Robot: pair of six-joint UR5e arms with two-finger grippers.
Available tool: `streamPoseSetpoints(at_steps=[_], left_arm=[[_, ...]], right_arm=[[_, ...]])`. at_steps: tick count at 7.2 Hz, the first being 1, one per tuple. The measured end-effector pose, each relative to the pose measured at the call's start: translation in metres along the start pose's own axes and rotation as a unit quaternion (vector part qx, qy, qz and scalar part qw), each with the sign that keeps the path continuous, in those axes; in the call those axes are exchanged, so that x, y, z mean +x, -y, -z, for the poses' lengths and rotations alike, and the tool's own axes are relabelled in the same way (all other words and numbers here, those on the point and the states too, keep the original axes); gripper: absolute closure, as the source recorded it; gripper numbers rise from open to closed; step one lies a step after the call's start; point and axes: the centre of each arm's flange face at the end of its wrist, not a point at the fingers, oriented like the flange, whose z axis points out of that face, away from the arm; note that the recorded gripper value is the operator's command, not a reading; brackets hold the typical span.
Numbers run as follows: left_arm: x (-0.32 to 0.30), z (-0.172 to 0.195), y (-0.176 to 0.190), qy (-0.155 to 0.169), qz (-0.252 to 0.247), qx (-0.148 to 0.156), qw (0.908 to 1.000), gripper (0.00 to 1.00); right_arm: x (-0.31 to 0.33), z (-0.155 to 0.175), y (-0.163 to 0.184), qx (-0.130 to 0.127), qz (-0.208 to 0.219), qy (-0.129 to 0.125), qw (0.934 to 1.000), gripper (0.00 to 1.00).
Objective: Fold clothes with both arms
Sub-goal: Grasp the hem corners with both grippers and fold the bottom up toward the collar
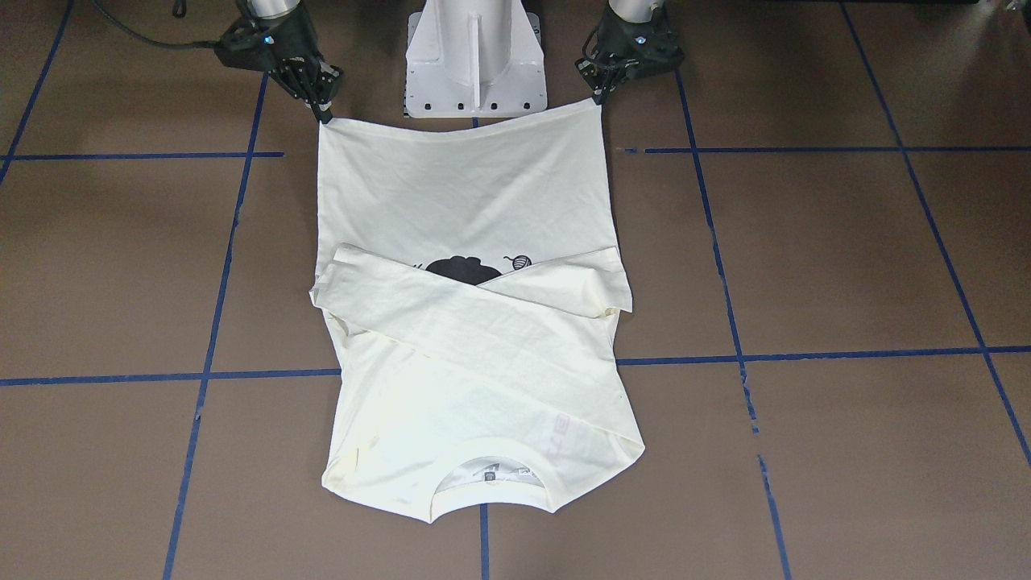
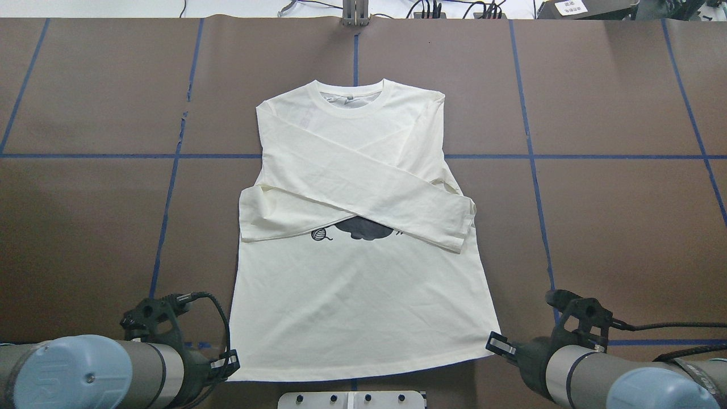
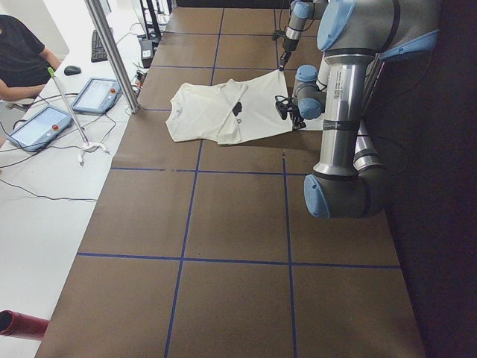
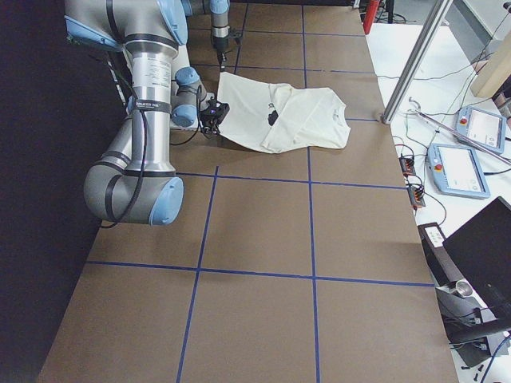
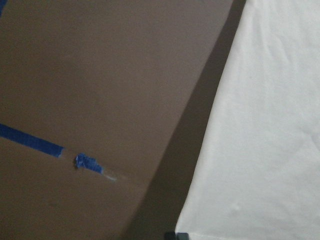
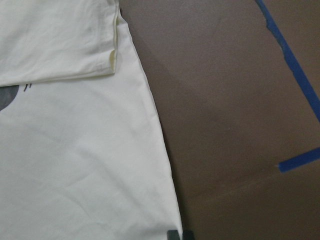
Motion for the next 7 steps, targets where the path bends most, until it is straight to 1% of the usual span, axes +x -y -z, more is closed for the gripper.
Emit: streamPoseSetpoints(at_steps=[1, 2, 3, 4, 5, 6, 7], left_arm=[[0.002, 0.012, -0.001, -0.006, -0.002, -0.016, 0.9999, 1.00], [0.017, 0.024, 0.018, -0.027, -0.010, -0.004, 0.9996, 1.00], [0.040, 0.038, 0.056, -0.050, -0.023, 0.029, 0.9980, 1.00], [0.058, 0.043, 0.101, -0.056, -0.030, 0.069, 0.9956, 1.00], [0.075, 0.046, 0.149, -0.055, -0.032, 0.108, 0.9921, 1.00], [0.089, 0.050, 0.197, -0.051, -0.032, 0.143, 0.9880, 1.00], [0.099, 0.049, 0.236, -0.046, -0.033, 0.167, 0.9843, 1.00]], right_arm=[[-0.005, 0.018, 0.004, -0.005, -0.004, 0.013, 0.9999, 1.00], [-0.013, 0.022, 0.019, -0.001, -0.012, 0.020, 0.9997, 1.00], [-0.029, 0.013, 0.049, 0.005, -0.017, 0.023, 0.9996, 1.00], [-0.051, -0.006, 0.094, 0.012, -0.016, 0.020, 0.9996, 1.00], [-0.068, -0.023, 0.144, 0.021, -0.013, 0.012, 0.9996, 1.00], [-0.089, -0.041, 0.192, 0.036, -0.011, 0.005, 0.9993, 1.00], [-0.115, -0.059, 0.234, 0.055, -0.017, -0.006, 0.9983, 1.00]])
